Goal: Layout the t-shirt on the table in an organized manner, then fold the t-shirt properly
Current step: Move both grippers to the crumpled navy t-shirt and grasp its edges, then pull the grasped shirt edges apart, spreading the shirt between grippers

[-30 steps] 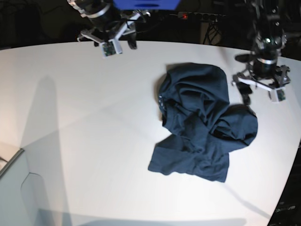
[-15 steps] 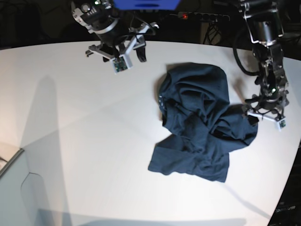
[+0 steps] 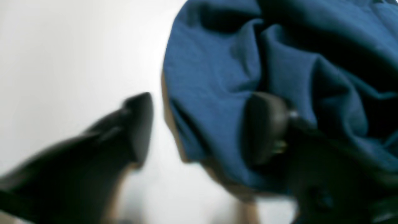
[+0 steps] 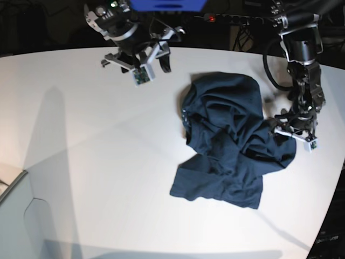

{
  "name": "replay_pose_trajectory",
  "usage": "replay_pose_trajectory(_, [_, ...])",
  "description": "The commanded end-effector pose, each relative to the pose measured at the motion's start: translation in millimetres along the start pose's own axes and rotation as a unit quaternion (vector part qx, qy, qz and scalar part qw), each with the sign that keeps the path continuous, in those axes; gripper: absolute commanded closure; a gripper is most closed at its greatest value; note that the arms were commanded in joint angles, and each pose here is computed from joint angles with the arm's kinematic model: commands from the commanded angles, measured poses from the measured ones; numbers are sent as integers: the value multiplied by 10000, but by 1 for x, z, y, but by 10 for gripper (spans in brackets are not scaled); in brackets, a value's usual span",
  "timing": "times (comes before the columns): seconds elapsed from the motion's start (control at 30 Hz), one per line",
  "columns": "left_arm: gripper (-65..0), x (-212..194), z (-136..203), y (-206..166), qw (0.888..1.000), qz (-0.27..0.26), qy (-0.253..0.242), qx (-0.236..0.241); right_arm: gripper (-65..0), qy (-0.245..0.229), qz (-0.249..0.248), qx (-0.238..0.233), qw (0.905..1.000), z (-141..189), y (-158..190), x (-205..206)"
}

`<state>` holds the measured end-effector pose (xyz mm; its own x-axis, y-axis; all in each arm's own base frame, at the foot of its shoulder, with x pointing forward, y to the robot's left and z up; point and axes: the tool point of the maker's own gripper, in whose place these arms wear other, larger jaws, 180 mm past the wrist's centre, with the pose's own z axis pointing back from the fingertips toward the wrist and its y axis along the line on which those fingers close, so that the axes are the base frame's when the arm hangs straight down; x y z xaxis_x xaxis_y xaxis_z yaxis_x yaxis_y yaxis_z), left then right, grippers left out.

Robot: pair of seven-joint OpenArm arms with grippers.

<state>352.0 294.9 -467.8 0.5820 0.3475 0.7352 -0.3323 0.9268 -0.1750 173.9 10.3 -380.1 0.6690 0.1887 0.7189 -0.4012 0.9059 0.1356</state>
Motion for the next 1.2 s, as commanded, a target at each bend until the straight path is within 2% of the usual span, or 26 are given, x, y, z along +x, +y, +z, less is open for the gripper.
replay_pose_trajectory(0.0, [-231,0,0,0,10000,12,78,-19,-245,-124,-15,67,9999,-5,4,7])
replay_pose_trajectory(0.07, [-36,-2,1,0,9999,11,100,-16,-245,-91,-24,155,9998,-21,12,10])
replay_pose_trajectory(0.1, [0,-3,1,1,9999,5,135,-8,-245,-72,-31,185,9998,-28,16,11])
replay_pose_trajectory(0.2, [-31,-13,7,7,9998,-59,183,30,-245,-81,7,286,9996,-48,25,20])
replay_pose_trajectory(0.27, [0,-14,18,10,9998,-188,84,33,-245,-83,149,355,9992,-61,29,25])
replay_pose_trajectory(0.37, [0,-15,39,12,9991,-423,-88,18,-245,-113,452,497,9977,-77,38,37])
replay_pose_trajectory(0.5, [0,-30,61,9,9984,-552,-107,-22,-256,-76,577,497,9971,-95,39,45])
replay_pose_trajectory(0.67, [0,-45,84,14,9974,-724,-67,-14,-293,10,651,363,9972,-111,27,49])
replay_pose_trajectory(0.87, [0,-53,107,11,9963,-846,-102,-62,-294,292,435,-52,9986,-129,-14,39])
replay_pose_trajectory(0.97, [0,-60,114,9,9964,-844,-63,-75,-294,478,394,-138,9980,-134,-23,28])
replay_pose_trajectory(1.1, [0,-63,120,6,9964,-834,-84,-99,-273,689,396,-145,9967,-137,-24,12])
replay_pose_trajectory(1.17, [0,-60,122,2,9964,-829,-141,-126,-205,748,403,-146,9963,-137,-25,7])
